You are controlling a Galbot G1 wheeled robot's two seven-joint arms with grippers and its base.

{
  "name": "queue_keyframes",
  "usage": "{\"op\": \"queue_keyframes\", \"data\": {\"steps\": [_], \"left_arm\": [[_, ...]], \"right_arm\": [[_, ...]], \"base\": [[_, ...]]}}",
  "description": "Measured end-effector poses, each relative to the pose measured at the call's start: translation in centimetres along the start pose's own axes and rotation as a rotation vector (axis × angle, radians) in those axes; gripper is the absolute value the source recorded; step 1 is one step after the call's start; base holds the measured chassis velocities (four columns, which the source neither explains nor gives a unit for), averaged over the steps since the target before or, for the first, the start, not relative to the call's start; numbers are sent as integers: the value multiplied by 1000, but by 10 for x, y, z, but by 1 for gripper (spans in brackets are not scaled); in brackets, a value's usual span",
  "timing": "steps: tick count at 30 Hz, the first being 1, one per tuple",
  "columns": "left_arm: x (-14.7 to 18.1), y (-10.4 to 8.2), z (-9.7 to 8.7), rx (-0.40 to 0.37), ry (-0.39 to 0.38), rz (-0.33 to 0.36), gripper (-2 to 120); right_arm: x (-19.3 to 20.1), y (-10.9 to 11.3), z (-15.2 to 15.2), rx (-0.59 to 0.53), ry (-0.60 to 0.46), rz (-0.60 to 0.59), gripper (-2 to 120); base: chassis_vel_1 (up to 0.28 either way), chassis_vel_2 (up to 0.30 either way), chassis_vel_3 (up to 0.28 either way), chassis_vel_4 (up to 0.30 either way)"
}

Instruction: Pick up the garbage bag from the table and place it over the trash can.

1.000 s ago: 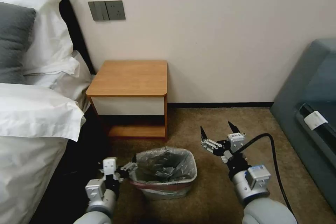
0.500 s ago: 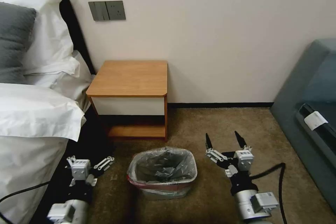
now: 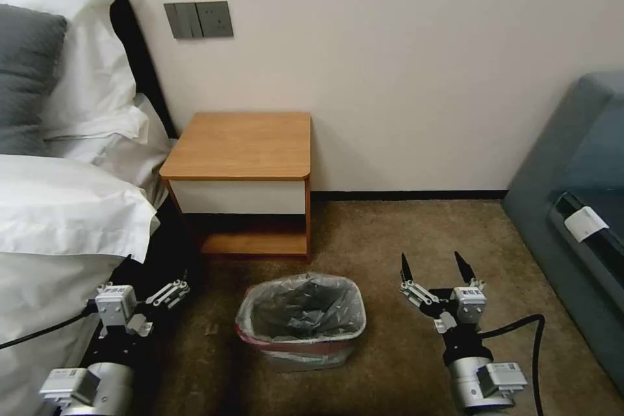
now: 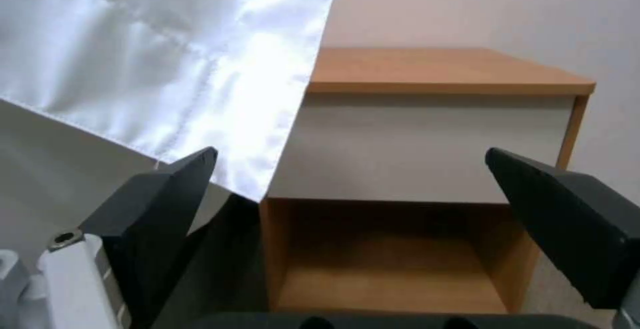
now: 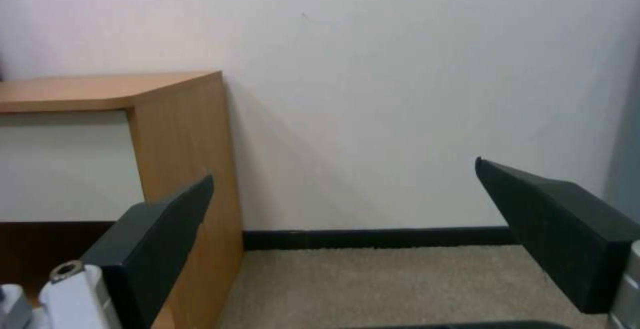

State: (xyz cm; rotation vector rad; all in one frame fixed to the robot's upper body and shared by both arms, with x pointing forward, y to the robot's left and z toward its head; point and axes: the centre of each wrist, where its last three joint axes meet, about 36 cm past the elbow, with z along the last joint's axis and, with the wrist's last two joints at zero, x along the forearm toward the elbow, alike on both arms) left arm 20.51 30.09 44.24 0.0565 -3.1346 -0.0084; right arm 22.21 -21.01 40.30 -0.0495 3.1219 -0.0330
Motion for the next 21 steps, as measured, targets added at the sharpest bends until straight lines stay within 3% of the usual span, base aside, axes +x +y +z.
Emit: {"op": "queue_keyframes", "data": {"steps": [21], "left_arm": [[0, -1, 0, 0, 3, -3, 100]], "right_arm": [[0, 0, -1, 0, 2, -2, 100]], "base": [[0, 0, 0, 0]]}}
